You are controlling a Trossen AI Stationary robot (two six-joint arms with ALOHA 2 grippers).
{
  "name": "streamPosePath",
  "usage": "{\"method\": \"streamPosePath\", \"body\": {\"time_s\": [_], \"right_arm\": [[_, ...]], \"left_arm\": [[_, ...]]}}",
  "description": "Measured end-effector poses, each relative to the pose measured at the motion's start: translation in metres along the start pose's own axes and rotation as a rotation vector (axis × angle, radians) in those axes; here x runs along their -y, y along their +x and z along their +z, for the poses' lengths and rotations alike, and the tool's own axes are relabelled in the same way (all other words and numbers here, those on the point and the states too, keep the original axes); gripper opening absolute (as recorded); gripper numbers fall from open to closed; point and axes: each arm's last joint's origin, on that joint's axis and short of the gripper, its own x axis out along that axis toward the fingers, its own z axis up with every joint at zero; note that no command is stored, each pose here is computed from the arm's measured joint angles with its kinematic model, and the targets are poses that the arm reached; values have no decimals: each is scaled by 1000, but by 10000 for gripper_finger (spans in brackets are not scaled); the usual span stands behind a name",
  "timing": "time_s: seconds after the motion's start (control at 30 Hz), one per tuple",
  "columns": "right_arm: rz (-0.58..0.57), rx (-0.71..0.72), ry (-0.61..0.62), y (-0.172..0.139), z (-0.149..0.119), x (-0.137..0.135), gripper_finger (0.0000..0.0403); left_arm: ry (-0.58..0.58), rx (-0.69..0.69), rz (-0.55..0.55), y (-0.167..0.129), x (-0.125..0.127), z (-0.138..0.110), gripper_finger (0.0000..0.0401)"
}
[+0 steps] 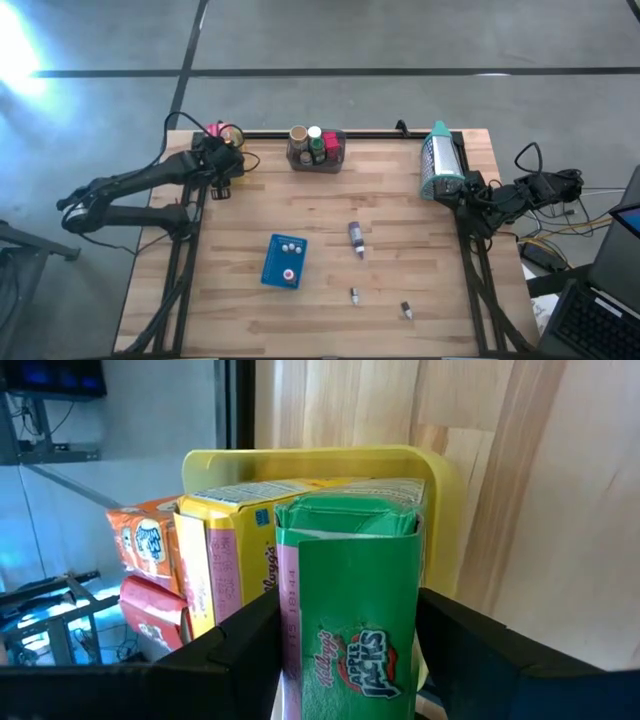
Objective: Pick & Place Kitchen Items
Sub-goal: Put the green cereal box into the yellow bin
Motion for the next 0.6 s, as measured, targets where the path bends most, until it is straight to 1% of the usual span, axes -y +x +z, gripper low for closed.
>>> {"method": "streamPosePath", "body": {"time_s": [0.6], "right_arm": [[0,0,-1,0,0,0,8]], "left_arm": [[-5,8,-2,0,0,1,218]]}}
